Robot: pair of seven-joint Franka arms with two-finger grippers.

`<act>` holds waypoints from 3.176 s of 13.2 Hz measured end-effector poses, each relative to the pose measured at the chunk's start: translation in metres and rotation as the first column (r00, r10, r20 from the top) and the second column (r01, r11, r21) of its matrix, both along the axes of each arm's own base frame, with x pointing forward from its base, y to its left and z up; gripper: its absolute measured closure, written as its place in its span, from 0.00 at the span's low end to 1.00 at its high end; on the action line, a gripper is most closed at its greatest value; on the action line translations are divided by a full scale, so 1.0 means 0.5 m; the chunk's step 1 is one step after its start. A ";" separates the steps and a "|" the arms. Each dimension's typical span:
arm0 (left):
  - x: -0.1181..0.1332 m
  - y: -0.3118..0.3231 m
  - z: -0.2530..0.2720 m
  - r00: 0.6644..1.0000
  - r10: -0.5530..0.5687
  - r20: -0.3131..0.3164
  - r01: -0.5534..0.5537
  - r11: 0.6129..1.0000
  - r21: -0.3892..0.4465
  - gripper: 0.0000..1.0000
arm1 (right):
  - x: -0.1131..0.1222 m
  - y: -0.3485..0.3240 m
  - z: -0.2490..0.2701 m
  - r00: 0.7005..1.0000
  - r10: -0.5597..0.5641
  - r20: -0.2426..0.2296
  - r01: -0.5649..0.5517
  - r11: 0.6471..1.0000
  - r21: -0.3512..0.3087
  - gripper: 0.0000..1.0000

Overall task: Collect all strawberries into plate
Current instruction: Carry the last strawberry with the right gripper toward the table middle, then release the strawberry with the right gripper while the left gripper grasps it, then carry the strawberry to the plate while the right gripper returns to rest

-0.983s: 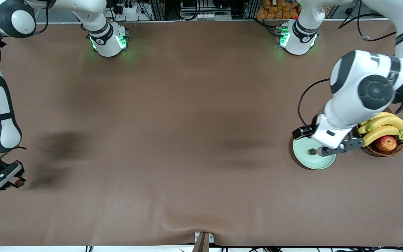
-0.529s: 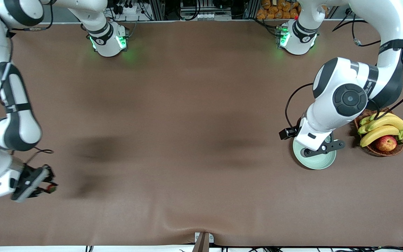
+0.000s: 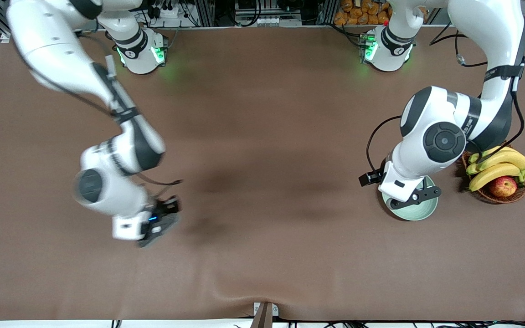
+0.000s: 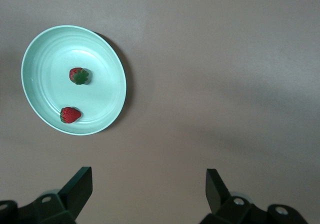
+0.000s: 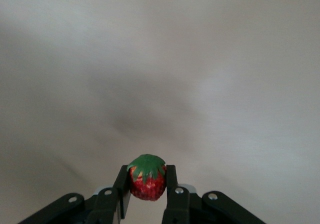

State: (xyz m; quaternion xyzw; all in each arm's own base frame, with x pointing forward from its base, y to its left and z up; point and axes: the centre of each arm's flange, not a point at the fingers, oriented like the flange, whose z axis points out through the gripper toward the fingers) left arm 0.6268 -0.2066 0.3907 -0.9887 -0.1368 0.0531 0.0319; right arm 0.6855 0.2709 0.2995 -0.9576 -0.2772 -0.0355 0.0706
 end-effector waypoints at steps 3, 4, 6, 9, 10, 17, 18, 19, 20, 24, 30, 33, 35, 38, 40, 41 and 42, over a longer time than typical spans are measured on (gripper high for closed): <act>-0.003 -0.004 -0.024 1.000 -0.003 -0.002 0.003 1.000 -0.003 0.00 | -0.095 0.183 -0.028 0.984 -0.166 -0.062 0.165 0.986 -0.018 0.68; -0.007 -0.005 -0.035 1.000 -0.005 -0.005 0.005 1.000 -0.002 0.00 | -0.123 0.228 -0.042 0.975 -0.206 -0.080 0.205 0.978 -0.025 0.68; -0.016 -0.005 -0.063 1.000 -0.007 -0.016 0.007 1.000 0.000 0.00 | -0.167 0.298 -0.079 0.951 -0.291 -0.105 0.289 0.957 -0.028 0.68; -0.032 -0.008 -0.109 1.000 0.008 -0.020 -0.008 1.000 0.001 0.00 | -0.228 0.398 -0.162 0.915 -0.384 -0.121 0.389 0.921 0.016 0.68; -0.037 -0.014 -0.123 1.000 0.020 -0.015 -0.020 1.000 -0.001 0.00 | -0.251 0.430 -0.192 0.907 -0.403 -0.125 0.410 0.911 0.038 0.68; -0.089 -0.189 -0.172 0.993 0.113 0.043 -0.112 0.993 -0.028 0.00 | -0.262 0.483 -0.217 0.877 -0.465 -0.119 0.475 0.876 0.079 0.41; -0.093 -0.230 -0.169 0.990 0.133 0.054 -0.132 0.991 -0.038 0.00 | -0.244 0.471 -0.201 0.873 -0.476 -0.110 0.485 0.871 0.077 0.30; -0.097 -0.275 -0.166 0.986 0.157 0.063 -0.154 0.987 -0.050 0.00 | -0.219 0.449 -0.173 0.865 -0.491 -0.102 0.499 0.864 0.069 0.19; -0.103 -0.317 -0.171 0.982 0.176 0.065 -0.172 0.983 -0.058 0.00 | -0.192 0.421 -0.138 0.855 -0.510 -0.095 0.517 0.854 0.061 0.09; -0.130 -0.446 -0.254 0.976 0.209 0.056 -0.204 0.975 -0.085 0.00 | -0.088 0.248 0.039 0.826 -0.561 -0.060 0.563 0.827 0.008 0.00; -0.178 -0.564 -0.385 0.969 0.233 0.080 -0.223 0.968 -0.114 0.12 | 0.002 -0.089 0.177 0.863 -0.504 -0.003 0.504 0.862 -0.053 0.00; -0.199 -0.585 -0.426 0.972 0.214 0.094 -0.208 0.975 -0.077 0.30 | -0.033 -0.221 0.260 0.870 -0.494 -0.001 0.489 0.861 -0.139 0.00; -0.197 -0.584 -0.432 0.972 0.215 0.094 -0.208 0.975 -0.074 0.55 | -0.062 -0.310 0.324 0.875 -0.484 -0.003 0.473 0.857 -0.205 0.00; -0.184 -0.575 -0.424 0.970 0.222 0.100 -0.216 0.974 -0.069 0.68 | -0.094 -0.490 0.399 0.885 -0.464 -0.044 0.444 0.868 -0.220 0.00; -0.151 -0.531 -0.389 0.970 0.217 0.113 -0.217 0.976 -0.018 0.68 | -0.117 -0.604 0.435 0.886 -0.459 -0.064 0.438 0.874 -0.209 0.00; -0.119 -0.486 -0.351 0.971 0.212 0.114 -0.214 0.977 0.009 0.68 | -0.135 -0.638 0.457 0.883 -0.464 -0.076 0.441 0.873 -0.206 0.00; -0.075 -0.421 -0.300 0.974 0.196 0.112 -0.200 0.979 0.028 0.68 | -0.155 -0.656 0.484 0.877 -0.472 -0.087 0.448 0.870 -0.205 0.00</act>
